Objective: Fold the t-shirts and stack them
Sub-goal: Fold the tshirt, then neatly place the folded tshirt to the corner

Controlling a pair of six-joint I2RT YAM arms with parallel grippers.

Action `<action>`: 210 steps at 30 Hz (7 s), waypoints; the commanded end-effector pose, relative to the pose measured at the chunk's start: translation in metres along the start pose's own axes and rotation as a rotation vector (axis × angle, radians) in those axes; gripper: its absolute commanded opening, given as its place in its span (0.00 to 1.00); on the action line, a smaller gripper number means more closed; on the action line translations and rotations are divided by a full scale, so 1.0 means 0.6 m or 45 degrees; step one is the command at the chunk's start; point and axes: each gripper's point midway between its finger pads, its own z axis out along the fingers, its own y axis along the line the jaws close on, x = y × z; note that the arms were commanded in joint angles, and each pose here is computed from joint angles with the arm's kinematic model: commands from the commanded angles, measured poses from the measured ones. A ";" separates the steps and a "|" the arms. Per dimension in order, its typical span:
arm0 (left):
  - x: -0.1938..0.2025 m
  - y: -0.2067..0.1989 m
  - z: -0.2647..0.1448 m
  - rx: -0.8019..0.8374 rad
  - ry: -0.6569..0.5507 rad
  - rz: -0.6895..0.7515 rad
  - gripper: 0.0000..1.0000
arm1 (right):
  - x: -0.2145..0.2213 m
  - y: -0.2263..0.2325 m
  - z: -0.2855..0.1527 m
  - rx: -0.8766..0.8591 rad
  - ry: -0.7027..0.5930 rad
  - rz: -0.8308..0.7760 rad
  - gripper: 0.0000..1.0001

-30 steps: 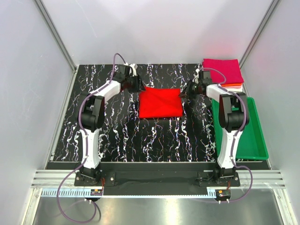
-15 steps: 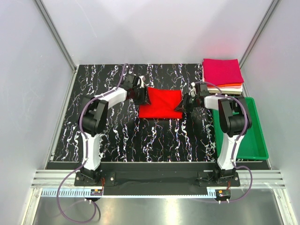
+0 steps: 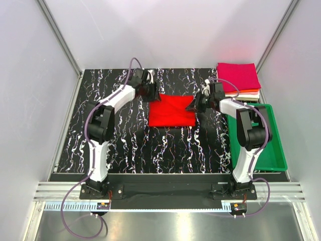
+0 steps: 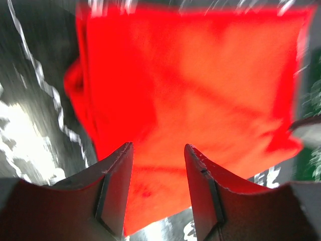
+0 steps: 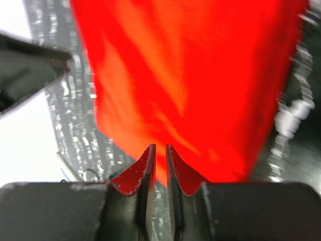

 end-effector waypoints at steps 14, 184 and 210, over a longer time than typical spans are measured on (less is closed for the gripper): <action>-0.112 0.081 0.080 0.082 -0.079 -0.050 0.51 | -0.055 -0.044 0.071 0.053 -0.020 -0.035 0.22; 0.149 -0.016 -0.315 -0.024 -0.147 0.314 0.57 | -0.649 -0.088 -0.484 1.154 -0.937 -1.044 0.00; 0.156 -0.007 -0.298 -0.042 -0.094 0.308 0.59 | -0.695 -0.179 -0.479 1.250 -1.002 -1.062 0.03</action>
